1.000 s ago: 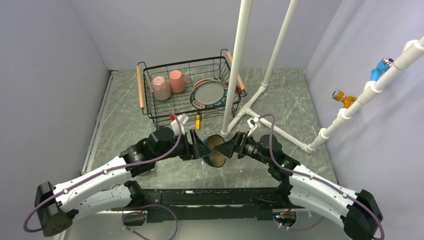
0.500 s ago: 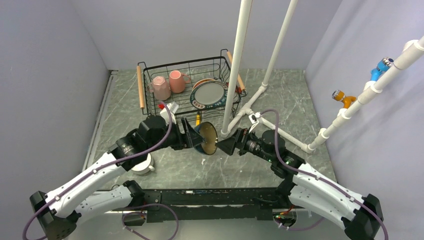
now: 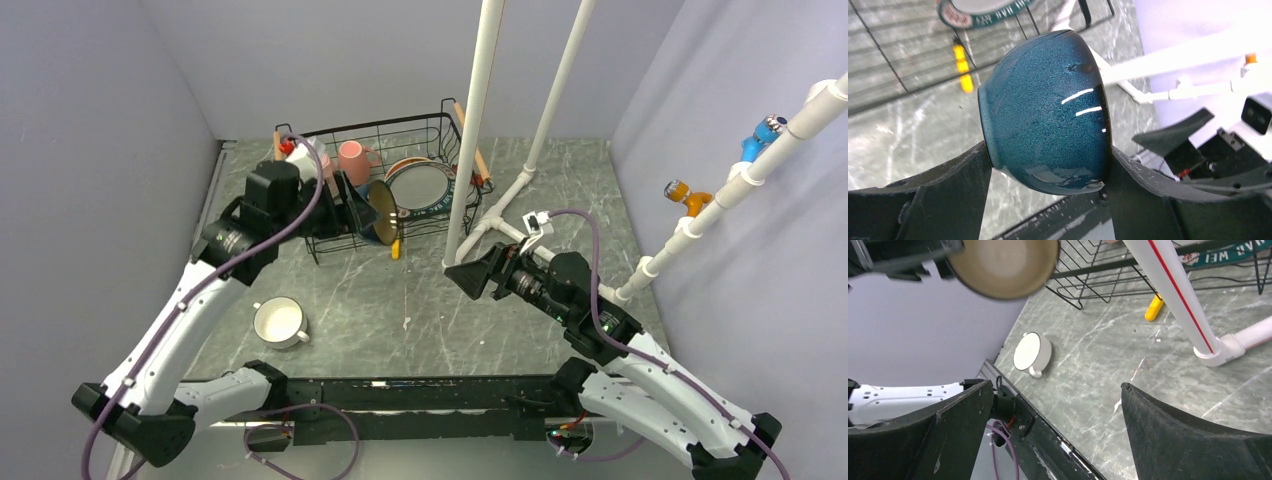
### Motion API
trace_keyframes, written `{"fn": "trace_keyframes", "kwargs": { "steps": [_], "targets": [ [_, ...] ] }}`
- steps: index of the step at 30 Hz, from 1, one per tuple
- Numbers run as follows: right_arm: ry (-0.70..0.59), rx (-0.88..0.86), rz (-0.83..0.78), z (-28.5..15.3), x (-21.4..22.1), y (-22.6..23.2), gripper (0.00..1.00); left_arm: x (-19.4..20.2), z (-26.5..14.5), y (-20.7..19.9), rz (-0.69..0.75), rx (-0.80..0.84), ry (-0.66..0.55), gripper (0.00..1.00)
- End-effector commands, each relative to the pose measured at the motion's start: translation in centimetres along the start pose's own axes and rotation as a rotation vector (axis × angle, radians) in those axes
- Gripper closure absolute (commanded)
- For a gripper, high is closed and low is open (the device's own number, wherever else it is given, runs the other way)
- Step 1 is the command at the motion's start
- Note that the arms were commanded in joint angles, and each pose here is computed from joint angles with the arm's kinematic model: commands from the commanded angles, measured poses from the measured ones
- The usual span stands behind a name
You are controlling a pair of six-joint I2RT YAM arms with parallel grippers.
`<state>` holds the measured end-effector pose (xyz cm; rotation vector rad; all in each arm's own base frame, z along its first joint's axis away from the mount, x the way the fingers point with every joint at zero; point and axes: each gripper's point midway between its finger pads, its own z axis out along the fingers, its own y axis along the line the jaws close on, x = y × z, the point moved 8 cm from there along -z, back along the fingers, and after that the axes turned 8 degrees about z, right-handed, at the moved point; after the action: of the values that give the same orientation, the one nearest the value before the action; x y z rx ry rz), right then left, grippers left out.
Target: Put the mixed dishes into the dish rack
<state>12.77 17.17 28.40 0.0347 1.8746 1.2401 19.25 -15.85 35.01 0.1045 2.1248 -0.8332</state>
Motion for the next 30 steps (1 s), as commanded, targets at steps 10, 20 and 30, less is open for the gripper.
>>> {"fn": "trace_keyframes", "kwargs": {
  "steps": [10, 20, 30],
  "targets": [
    [-0.019, 0.07, -0.043, -0.8, -0.3, -0.6, 0.01, -9.7, 2.2, 4.0, 0.174, -0.214, -0.139, 1.0],
    [-0.053, 0.13, -0.069, -1.1, -0.8, -1.3, 0.01, -10.5, 7.5, 8.5, 0.25, -0.395, -0.018, 1.0],
    [-0.054, 0.161, -0.085, -1.3, -0.8, -1.7, 0.01, -10.7, 11.7, 11.3, 0.267, -0.502, 0.077, 1.0]
  ]
}}
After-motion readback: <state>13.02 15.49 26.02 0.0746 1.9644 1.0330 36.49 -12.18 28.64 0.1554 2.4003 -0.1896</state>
